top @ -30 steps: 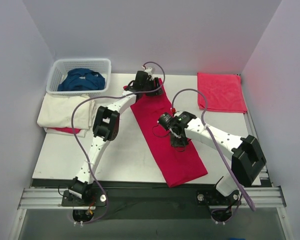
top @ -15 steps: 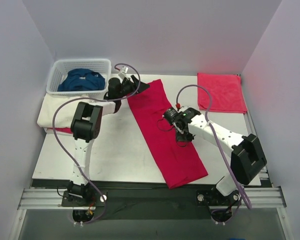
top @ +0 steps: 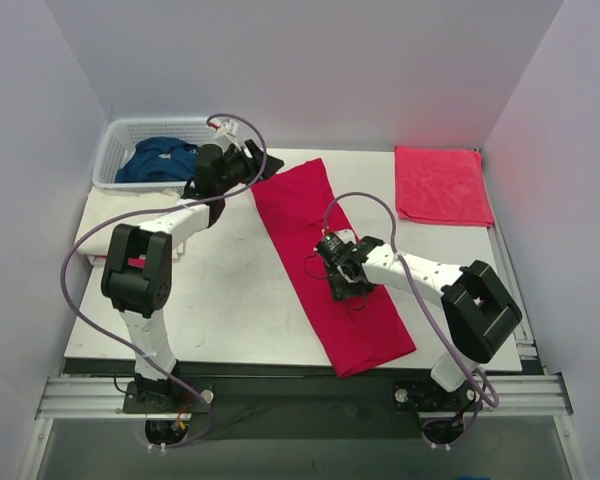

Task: Fold and stack the t-shirts
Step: Rotate the tshirt 90 degrees, then grab the bottom of the folded rectangular tshirt with both arms

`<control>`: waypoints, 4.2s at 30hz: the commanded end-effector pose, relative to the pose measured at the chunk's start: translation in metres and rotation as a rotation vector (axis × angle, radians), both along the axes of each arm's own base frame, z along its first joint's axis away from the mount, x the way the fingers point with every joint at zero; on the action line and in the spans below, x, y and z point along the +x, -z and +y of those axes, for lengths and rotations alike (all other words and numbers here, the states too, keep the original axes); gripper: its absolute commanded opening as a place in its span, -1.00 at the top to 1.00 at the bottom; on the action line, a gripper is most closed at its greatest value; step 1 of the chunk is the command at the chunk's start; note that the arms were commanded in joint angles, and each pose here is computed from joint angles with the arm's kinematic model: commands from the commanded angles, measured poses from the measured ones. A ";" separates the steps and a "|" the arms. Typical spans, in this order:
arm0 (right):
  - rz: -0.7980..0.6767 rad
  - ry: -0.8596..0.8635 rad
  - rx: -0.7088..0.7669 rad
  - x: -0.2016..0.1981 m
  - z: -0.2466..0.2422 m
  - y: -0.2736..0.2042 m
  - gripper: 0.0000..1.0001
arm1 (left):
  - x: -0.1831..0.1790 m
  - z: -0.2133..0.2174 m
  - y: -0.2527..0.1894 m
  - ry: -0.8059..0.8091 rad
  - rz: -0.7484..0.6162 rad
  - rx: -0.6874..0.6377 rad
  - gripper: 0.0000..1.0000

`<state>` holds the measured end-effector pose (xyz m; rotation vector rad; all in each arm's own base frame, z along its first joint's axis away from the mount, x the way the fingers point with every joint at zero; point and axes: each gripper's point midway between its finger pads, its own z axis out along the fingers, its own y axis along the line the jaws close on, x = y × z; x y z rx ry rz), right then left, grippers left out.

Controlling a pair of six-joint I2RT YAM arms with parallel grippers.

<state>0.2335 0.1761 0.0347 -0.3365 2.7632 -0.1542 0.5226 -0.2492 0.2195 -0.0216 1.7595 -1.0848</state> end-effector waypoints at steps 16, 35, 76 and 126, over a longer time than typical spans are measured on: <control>0.125 -0.102 0.043 0.000 0.032 0.053 0.00 | -0.056 0.073 0.066 -0.342 0.315 0.449 -0.30; -0.031 -0.112 0.145 0.116 0.129 0.028 0.10 | -0.066 0.090 0.076 -0.453 0.378 0.529 -0.30; -0.145 0.102 0.319 -0.021 -0.012 0.001 0.12 | -0.328 -0.004 0.183 -0.148 0.729 0.258 -0.26; 0.026 0.021 0.373 -0.088 -0.004 0.026 1.00 | -0.376 0.037 0.190 -0.186 0.790 0.310 1.00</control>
